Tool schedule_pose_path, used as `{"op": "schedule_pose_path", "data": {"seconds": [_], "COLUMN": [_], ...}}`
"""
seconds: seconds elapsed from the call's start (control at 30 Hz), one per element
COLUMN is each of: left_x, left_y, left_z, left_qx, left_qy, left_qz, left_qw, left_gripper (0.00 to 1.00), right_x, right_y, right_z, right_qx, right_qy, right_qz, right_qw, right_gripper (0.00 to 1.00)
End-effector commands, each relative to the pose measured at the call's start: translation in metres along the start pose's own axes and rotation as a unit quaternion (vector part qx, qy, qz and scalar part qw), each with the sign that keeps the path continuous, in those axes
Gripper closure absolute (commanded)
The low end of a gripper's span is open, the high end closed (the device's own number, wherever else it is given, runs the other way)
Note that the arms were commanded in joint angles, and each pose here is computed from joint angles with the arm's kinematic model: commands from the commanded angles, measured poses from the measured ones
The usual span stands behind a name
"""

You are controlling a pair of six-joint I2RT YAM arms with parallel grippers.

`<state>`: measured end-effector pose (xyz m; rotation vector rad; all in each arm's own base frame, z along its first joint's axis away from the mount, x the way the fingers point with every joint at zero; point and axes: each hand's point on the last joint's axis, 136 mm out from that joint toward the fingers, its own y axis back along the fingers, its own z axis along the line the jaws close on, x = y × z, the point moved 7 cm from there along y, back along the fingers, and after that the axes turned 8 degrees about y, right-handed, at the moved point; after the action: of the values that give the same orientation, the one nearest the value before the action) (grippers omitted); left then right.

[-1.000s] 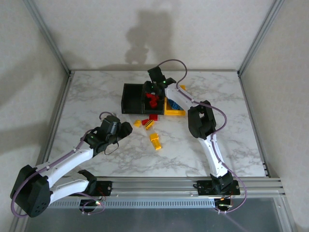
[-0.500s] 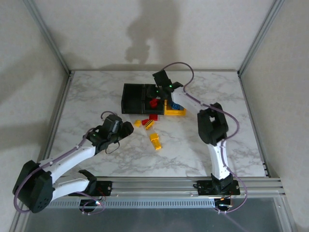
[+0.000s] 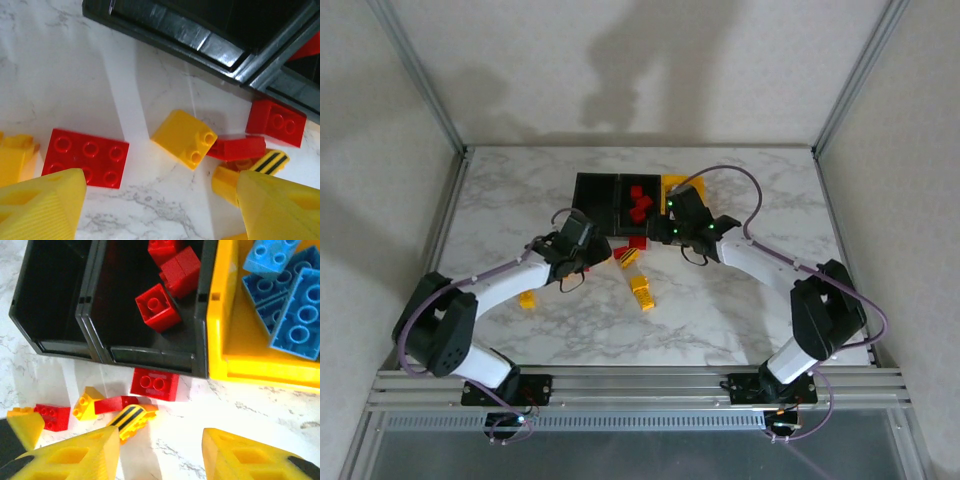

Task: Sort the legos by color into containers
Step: Move the lego to the center of the table.

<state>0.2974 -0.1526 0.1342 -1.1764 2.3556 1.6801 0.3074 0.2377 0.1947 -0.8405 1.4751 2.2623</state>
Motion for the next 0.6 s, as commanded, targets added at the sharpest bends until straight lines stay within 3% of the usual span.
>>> {"op": "schedule_pose_path", "data": {"seconds": [0.0, 0.23, 0.57], "left_x": [-0.009, -0.008, 0.022], "left_y": [-0.007, -0.029, -0.020], "left_z": [-0.001, 0.003, 0.008], "left_qx": [-0.028, -0.071, -0.046], "left_qy": [-0.025, -0.048, -0.040], "left_qz": [-0.019, -0.020, 0.022], "left_qw": [0.999, 0.996, 0.998], "left_gripper": [0.21, 0.21, 0.22], "right_x": [-0.005, -0.002, -0.002], "right_y": [0.013, 0.014, 0.015], "right_z": [0.000, -0.001, -0.004], "right_qx": [-0.002, -0.004, 0.009], "right_qy": [-0.012, -0.017, -0.020], "right_qz": [-0.029, -0.026, -0.029], "right_qw": [0.999, 1.000, 0.999], "right_gripper": [0.54, 0.54, 0.54]}}
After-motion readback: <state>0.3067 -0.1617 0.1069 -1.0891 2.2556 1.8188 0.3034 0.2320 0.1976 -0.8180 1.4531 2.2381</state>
